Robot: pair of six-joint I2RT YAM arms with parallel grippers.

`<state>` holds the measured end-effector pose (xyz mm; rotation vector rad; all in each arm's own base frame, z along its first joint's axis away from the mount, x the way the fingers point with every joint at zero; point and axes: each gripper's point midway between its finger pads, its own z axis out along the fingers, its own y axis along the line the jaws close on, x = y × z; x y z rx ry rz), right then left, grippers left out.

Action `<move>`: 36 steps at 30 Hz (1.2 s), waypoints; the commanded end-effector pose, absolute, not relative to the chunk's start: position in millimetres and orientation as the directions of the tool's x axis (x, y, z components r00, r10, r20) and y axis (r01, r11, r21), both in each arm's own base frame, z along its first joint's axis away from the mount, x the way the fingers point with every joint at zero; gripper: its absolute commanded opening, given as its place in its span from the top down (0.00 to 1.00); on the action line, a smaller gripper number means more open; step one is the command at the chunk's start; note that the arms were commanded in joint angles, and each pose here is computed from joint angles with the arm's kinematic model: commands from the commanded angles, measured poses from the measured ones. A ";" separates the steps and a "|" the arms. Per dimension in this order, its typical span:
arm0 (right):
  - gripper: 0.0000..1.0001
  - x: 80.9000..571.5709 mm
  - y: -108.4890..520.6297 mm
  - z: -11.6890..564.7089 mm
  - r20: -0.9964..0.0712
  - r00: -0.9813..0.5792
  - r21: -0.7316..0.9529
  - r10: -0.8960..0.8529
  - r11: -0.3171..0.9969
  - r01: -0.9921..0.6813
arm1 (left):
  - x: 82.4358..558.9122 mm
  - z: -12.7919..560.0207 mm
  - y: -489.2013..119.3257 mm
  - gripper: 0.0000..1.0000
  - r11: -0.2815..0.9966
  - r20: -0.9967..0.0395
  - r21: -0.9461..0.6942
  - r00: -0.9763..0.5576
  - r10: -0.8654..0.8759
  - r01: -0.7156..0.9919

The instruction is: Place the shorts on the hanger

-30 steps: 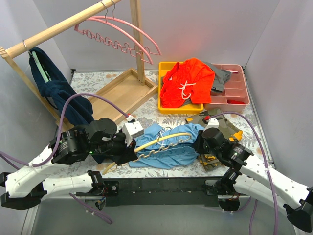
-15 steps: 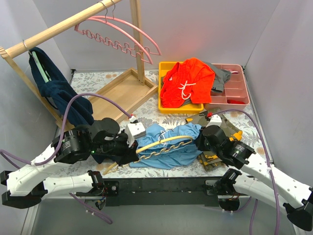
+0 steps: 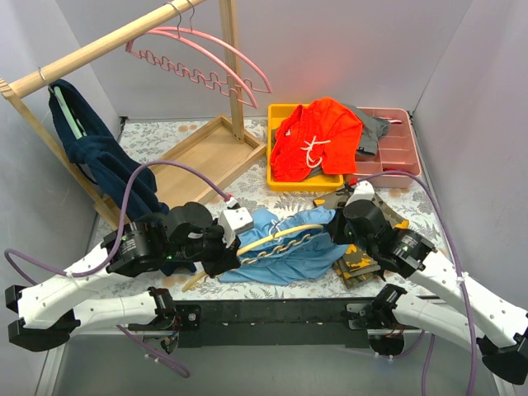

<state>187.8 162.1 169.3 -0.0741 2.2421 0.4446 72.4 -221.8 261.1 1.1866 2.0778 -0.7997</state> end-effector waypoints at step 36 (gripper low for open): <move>0.38 199.6 235.0 284.5 -0.867 -0.484 0.307 0.120 0.894 -0.327 | 163.8 327.8 -241.2 1.00 0.580 -0.877 -0.438 -0.186 -0.442 0.687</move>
